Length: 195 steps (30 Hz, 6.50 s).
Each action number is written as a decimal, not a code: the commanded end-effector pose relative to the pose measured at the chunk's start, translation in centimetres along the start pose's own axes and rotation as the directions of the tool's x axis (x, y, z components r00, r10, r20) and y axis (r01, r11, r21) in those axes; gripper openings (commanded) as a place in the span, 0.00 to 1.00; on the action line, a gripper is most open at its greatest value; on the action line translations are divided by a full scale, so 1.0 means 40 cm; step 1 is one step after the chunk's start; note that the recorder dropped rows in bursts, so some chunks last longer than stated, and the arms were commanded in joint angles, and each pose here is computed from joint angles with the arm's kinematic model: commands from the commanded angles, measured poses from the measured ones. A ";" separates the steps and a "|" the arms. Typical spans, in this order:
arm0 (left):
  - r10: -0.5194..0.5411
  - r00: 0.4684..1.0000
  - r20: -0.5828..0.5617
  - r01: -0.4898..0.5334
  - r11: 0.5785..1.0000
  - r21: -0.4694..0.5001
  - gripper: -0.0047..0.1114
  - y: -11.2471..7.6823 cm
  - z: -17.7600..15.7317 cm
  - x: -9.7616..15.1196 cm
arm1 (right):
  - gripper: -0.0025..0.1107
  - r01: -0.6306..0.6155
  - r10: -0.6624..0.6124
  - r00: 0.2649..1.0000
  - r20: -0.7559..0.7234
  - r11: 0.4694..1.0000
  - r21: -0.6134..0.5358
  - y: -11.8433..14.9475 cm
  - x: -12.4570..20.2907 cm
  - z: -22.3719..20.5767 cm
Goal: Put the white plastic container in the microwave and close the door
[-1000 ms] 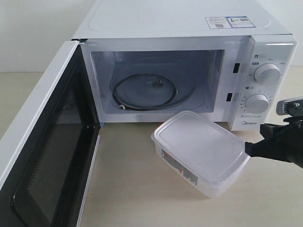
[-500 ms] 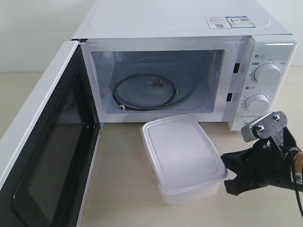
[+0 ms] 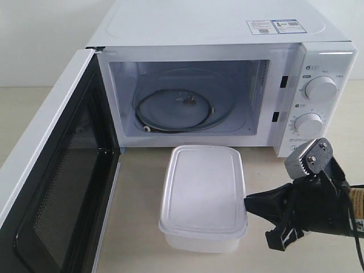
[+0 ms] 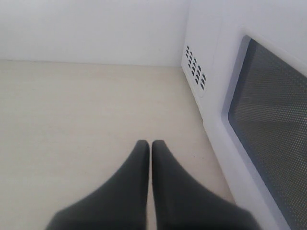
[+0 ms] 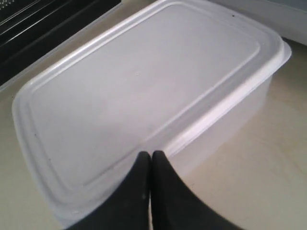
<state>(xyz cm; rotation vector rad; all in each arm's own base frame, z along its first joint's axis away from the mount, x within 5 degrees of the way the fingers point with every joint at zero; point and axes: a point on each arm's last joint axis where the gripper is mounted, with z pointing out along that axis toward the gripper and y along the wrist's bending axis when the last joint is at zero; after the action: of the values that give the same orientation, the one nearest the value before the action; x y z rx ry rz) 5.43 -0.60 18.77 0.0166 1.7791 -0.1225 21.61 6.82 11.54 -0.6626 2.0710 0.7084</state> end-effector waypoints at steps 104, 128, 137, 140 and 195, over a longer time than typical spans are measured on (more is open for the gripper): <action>-0.008 1.000 0.001 0.008 1.000 0.001 0.08 0.000 0.000 0.002 | 0.02 -0.733 0.692 0.676 -0.253 0.664 -0.145 -0.052 -0.142 0.081; -0.008 1.000 0.001 0.008 1.000 0.001 0.08 0.000 0.000 0.002 | 0.02 -0.910 0.818 0.302 0.489 0.400 -0.106 0.054 -0.207 0.121; -0.008 1.000 0.001 0.008 1.000 0.001 0.08 0.000 0.000 0.002 | 0.02 -0.930 0.797 0.247 0.552 0.354 -0.095 0.033 -0.299 0.143; -0.008 1.000 0.001 0.008 1.000 0.001 0.08 0.000 0.000 0.002 | 0.02 -0.927 0.800 0.243 0.548 0.358 -0.110 0.034 -0.333 0.150; -0.008 1.000 0.001 0.008 1.000 0.001 0.08 0.000 0.000 0.002 | 0.02 -0.917 0.771 0.201 0.604 0.365 -0.160 -0.037 -0.307 0.295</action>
<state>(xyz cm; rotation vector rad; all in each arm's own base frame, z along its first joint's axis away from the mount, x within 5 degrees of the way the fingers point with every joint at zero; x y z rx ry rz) 5.43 -0.60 18.77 0.0166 1.7791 -0.1225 35.11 16.18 15.14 1.0067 1.7052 1.0533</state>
